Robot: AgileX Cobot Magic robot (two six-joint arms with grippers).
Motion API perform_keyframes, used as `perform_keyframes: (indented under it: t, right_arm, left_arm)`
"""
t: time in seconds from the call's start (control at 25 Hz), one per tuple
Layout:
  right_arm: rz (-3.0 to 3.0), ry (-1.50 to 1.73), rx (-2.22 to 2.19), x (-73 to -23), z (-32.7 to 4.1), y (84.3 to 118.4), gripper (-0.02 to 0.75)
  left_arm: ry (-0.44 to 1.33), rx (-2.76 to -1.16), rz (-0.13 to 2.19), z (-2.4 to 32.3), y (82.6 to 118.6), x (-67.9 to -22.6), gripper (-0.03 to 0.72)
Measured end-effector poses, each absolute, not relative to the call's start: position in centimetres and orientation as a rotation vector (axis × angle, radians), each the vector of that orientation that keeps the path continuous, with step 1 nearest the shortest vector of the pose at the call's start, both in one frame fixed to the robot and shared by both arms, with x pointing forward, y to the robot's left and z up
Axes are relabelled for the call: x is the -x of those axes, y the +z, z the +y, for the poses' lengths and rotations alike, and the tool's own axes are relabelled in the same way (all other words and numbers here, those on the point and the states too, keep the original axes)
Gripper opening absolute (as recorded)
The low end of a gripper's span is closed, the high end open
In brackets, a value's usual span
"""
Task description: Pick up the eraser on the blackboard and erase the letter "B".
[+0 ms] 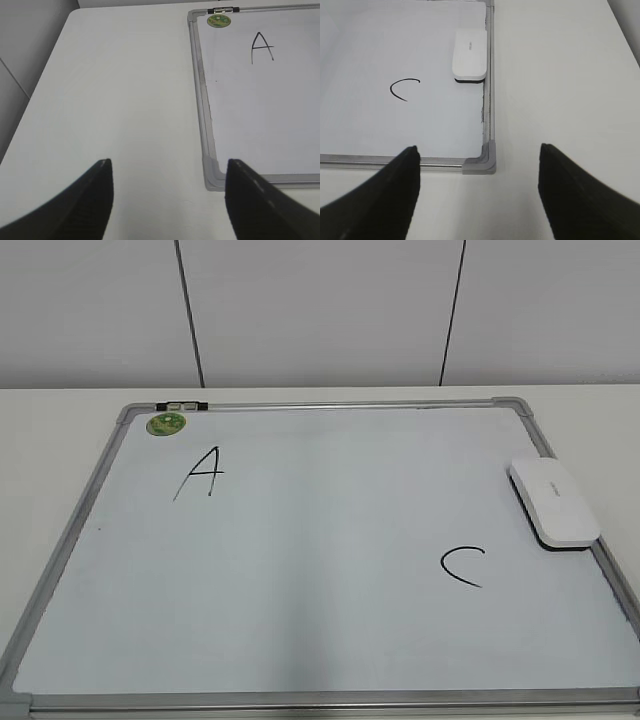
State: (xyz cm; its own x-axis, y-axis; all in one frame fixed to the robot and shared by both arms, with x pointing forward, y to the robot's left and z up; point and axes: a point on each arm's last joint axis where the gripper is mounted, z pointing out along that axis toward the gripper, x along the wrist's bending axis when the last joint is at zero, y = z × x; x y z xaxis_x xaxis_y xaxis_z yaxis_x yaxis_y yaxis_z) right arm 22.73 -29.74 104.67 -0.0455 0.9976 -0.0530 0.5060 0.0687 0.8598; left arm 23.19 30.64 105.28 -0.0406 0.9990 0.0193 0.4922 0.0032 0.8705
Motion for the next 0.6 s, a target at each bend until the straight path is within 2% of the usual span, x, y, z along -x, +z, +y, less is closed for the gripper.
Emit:
perform_keyframes:
  t: [0.6]
  right_arm:
    - [1.643,0.883,-1.522,-22.73,-29.74,104.67,0.565]
  left_arm:
    - [0.960,-1.564,1.610,30.64,105.28,-23.19,0.503]
